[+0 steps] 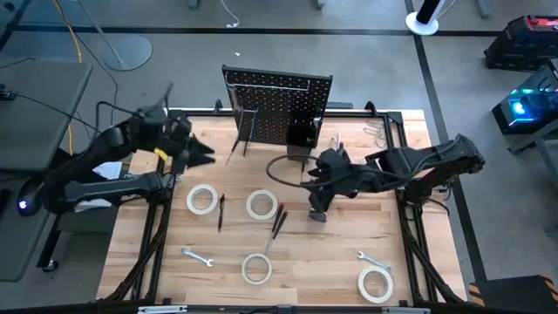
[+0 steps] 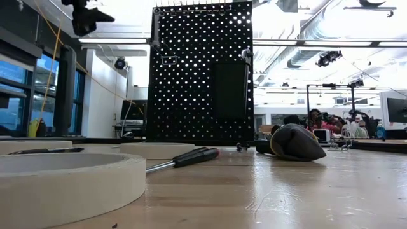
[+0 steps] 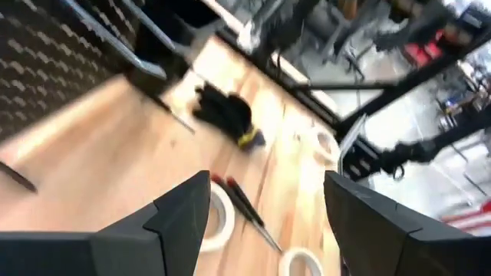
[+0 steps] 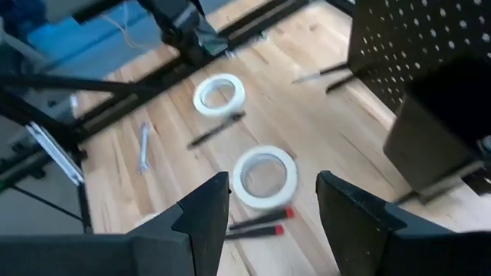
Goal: Hang tools onto peg board
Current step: Hang the 12 mm tool onto the pegboard aligned with the others
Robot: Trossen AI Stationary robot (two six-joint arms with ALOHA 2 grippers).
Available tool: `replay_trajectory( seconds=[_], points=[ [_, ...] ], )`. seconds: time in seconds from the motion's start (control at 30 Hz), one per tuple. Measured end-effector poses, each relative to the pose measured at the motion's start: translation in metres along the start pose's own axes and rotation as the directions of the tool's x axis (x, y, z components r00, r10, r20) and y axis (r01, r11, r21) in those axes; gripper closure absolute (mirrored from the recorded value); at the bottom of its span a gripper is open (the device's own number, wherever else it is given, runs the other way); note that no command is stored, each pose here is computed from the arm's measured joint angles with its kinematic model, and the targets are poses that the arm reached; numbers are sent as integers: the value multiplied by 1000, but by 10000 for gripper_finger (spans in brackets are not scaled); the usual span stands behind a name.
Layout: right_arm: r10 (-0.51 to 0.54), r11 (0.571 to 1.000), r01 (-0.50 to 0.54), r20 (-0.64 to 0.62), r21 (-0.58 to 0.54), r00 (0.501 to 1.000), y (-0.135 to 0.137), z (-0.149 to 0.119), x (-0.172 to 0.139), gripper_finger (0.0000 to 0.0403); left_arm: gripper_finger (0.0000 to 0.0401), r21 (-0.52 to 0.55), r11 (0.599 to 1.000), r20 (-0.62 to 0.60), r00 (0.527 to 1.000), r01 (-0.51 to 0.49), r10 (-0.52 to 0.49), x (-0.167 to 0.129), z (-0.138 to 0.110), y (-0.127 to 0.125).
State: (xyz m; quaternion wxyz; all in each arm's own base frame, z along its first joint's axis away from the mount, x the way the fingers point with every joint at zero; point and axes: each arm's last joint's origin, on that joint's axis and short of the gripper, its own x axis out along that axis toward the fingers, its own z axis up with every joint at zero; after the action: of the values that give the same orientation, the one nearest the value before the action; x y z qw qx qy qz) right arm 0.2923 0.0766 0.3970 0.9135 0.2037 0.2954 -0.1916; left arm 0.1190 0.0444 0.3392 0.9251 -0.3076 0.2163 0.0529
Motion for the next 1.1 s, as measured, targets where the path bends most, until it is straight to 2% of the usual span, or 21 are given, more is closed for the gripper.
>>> replay_trajectory(
  seconds=[0.13,0.23,0.33,0.43,0.47,0.53,0.6,0.67,0.73,0.8,0.87,0.93,1.03,1.1],
  points=[
    [-13,1000,13,-12,-11,1000,0,-2,-1,215,160,-31,998,-108,992,61,-64,31,-13,-10],
    [-19,1000,19,-17,-15,1000,-1,-3,-1,215,160,-55,995,-284,954,86,-98,54,-33,-18],
    [-27,999,26,-22,-41,999,-2,-4,-1,215,161,-101,989,-462,876,107,-142,67,-53,-33],
    [-42,996,39,-37,-83,998,-3,-5,-1,215,177,-125,980,-627,753,154,-198,73,-79,-54],
    [-46,995,42,-39,-92,998,-4,-5,-1,215,190,-114,982,-679,710,152,-189,72,-89,-61],
    [-60,992,54,-46,-111,997,-6,-5,0,215,228,-54,994,-763,638,97,-103,70,-111,-70],
    [-69,991,63,-49,-116,996,-8,-4,1,215,282,49,999,-811,583,-10,45,68,-133,-75],
    [-72,991,66,-50,-117,996,-9,-4,1,215,351,145,984,-817,550,-100,176,64,-152,-79],
    [-69,991,62,-54,-119,996,-9,-4,1,215,386,203,968,-806,536,-149,252,61,-170,-84],
    [-68,989,60,-59,-136,996,-9,-4,1,215,389,228,960,-811,515,-160,279,60,-190,-84],
    [-65,986,54,-66,-158,996,-9,-5,1,215,397,206,968,-831,497,-145,252,62,-209,-81],
    [-66,985,55,-68,-161,995,-9,-5,1,215,399,173,981,-849,493,-87,193,64,-226,-79],
    [-67,986,55,-68,-160,995,-9,-5,1,215,400,186,979,-850,486,-87,204,65,-240,-68],
    [-67,988,56,-68,-144,995,-9,-5,1,215,401,203,975,-832,510,-88,219,66,-242,-62]
  ],
)
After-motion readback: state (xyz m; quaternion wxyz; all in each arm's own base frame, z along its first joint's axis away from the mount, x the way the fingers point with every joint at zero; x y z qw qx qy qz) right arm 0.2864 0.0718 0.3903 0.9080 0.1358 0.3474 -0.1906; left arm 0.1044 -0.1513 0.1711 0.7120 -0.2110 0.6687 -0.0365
